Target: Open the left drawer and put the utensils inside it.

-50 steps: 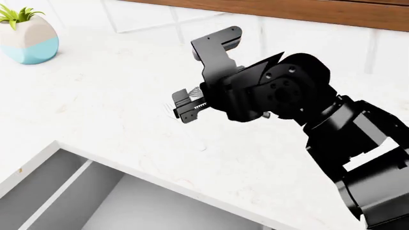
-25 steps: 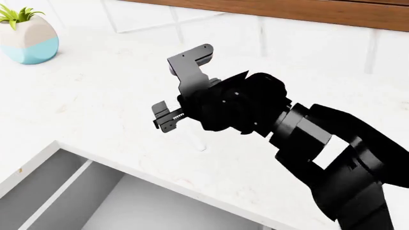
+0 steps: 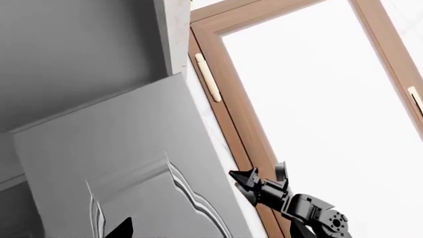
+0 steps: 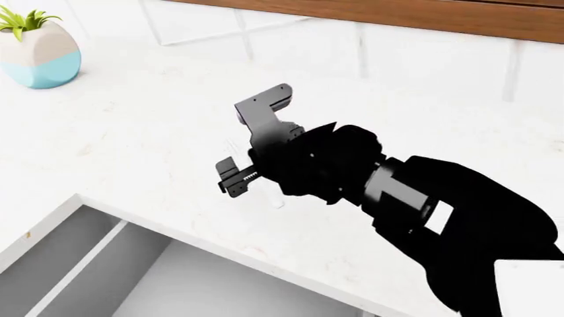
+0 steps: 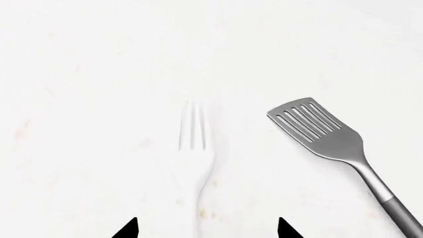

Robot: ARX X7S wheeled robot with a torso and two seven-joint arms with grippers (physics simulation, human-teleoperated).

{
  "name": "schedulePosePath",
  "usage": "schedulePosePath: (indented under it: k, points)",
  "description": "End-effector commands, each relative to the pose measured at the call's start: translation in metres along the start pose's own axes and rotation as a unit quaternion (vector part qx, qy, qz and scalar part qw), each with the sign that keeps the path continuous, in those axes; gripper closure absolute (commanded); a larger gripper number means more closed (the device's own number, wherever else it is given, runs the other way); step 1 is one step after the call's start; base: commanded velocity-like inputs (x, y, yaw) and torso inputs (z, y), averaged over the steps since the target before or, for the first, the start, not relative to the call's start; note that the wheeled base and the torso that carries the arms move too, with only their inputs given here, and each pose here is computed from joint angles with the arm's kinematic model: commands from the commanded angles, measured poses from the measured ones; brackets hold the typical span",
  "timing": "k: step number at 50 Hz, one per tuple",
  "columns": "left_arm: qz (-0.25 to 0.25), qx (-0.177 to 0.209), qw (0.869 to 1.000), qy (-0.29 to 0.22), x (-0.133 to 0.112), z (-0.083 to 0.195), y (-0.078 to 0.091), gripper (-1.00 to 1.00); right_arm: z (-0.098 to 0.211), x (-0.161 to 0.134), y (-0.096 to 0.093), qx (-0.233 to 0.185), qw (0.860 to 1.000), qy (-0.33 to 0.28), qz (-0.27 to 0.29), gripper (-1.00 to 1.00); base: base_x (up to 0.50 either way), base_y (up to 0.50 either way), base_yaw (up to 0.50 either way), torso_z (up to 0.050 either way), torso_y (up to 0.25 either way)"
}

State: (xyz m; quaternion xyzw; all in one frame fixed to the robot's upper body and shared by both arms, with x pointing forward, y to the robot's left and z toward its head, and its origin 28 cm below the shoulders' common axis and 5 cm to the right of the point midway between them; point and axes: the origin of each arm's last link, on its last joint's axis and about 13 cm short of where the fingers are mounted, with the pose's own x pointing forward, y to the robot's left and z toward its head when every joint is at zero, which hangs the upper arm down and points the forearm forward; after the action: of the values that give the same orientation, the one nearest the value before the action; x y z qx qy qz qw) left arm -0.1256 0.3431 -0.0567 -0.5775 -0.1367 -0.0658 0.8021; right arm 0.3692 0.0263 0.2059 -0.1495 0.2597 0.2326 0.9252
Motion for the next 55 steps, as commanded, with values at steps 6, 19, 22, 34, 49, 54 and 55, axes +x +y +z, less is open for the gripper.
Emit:
schedulePosePath:
  k: [6,19,22,34,49,54,55]
  points:
    - [0.003,-0.002,1.0,0.001,-0.001,0.0,0.001,-1.0,-0.015,0.008,0.002,-0.014,1.0,0.009,0.016,-1.0,0.0,0.0,0.0,0.0,0.0]
    - [0.004,-0.003,1.0,0.002,-0.001,-0.001,0.002,-1.0,-0.026,0.012,0.001,-0.023,0.999,0.027,0.025,-1.0,0.0,0.0,0.0,0.0,0.0]
    - [0.004,-0.003,1.0,0.002,-0.001,-0.001,0.001,-1.0,-0.029,0.014,0.001,-0.021,0.999,0.03,0.027,-1.0,0.0,0.0,0.0,0.0,0.0]
    - [0.004,-0.004,1.0,0.001,-0.001,0.0,0.001,-1.0,-0.033,0.016,0.0,-0.014,0.999,0.032,0.009,1.0,0.0,0.0,0.0,0.0,0.0]
    - [0.003,-0.004,1.0,0.002,-0.001,-0.001,0.001,-1.0,-0.032,0.016,-0.002,-0.007,1.0,0.029,0.002,1.0,0.0,0.0,0.0,0.0,0.0]
    - [0.003,-0.005,1.0,0.002,-0.001,0.0,0.001,-1.0,-0.032,0.016,-0.002,-0.007,1.0,0.028,0.001,1.0,0.0,0.0,0.0,0.0,0.0]
    - [0.003,-0.005,1.0,0.003,-0.001,-0.001,0.001,-1.0,-0.031,0.016,-0.002,-0.008,1.0,0.027,0.001,1.0,0.0,0.0,0.0,0.0,0.0]
